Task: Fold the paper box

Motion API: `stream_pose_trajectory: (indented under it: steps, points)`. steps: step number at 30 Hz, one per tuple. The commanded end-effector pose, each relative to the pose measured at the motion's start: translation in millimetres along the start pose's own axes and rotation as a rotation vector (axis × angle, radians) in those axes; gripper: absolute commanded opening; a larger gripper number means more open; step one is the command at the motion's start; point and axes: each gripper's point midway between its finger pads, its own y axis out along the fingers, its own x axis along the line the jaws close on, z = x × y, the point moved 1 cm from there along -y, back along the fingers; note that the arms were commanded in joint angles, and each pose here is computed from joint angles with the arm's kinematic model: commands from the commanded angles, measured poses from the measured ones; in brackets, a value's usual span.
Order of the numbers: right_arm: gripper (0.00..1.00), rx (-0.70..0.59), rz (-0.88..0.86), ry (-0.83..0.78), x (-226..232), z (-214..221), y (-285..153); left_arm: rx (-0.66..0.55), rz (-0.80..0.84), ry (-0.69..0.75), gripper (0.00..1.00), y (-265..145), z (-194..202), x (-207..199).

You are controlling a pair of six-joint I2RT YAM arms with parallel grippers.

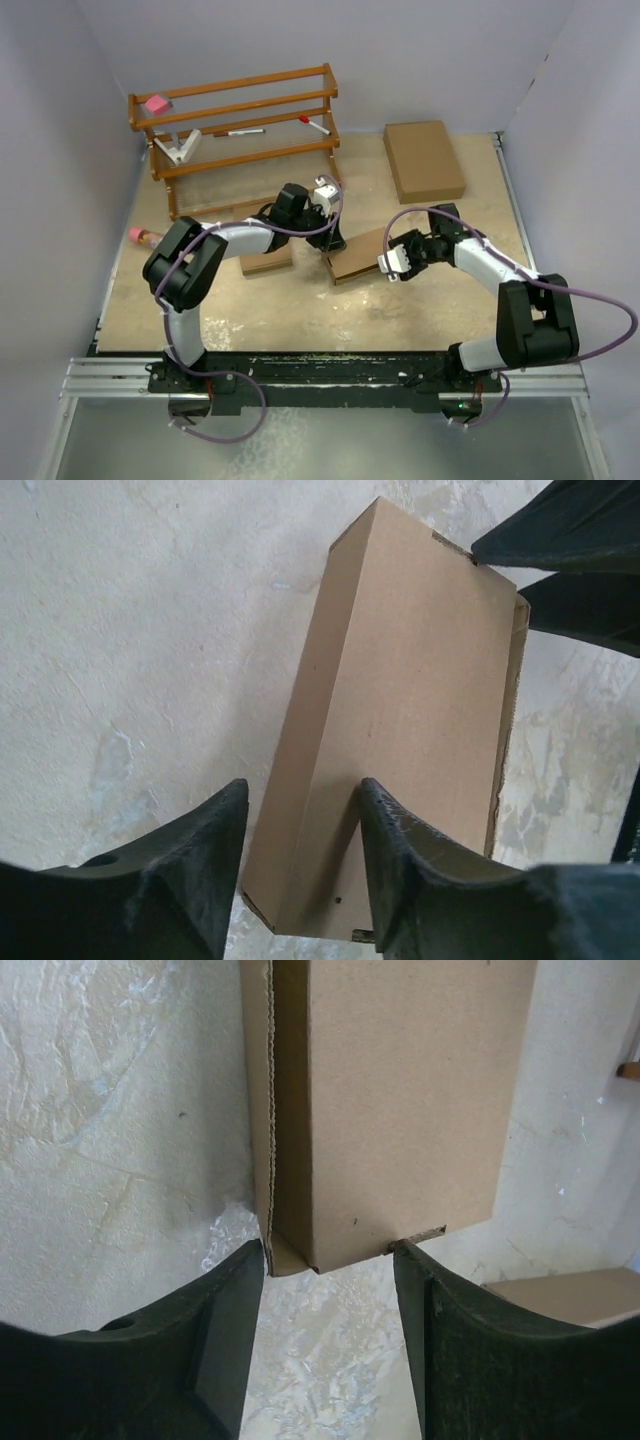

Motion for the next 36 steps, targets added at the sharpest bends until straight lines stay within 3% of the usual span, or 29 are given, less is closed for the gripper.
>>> stream_pose_trajectory:
  steps: [1,7,13,18,24,29,32,36]
  points:
    - [0.55,0.006,0.004,-0.028,-6,3,0,-0.021,0.073,0.129,0.47,7,-17,-5]
    - [0.31,0.007,-0.034,-0.021,-4,6,2,0.02,0.096,0.15,0.41,16,-5,-5]
    - [0.17,-0.011,-0.042,0.008,-8,2,0,0.029,0.098,0.149,0.41,19,-5,-8]
    - [0.38,-0.032,-0.037,0.127,-7,-8,-10,-0.01,-0.001,0.088,0.51,11,-22,0]
    - [0.61,-0.087,0.018,0.237,-16,-30,-34,-0.165,-0.167,-0.092,0.55,-32,-80,21]
    - [0.68,-0.197,0.069,0.469,-30,-52,-44,-0.334,-0.227,-0.089,0.59,-82,-119,8]
    - [0.72,-0.179,0.084,0.377,-28,-50,-44,-0.415,-0.191,-0.012,0.59,-108,-125,-13]
    - [0.93,-0.318,0.096,0.113,-20,-88,-36,-0.45,-0.18,0.018,0.69,-117,-100,-16]
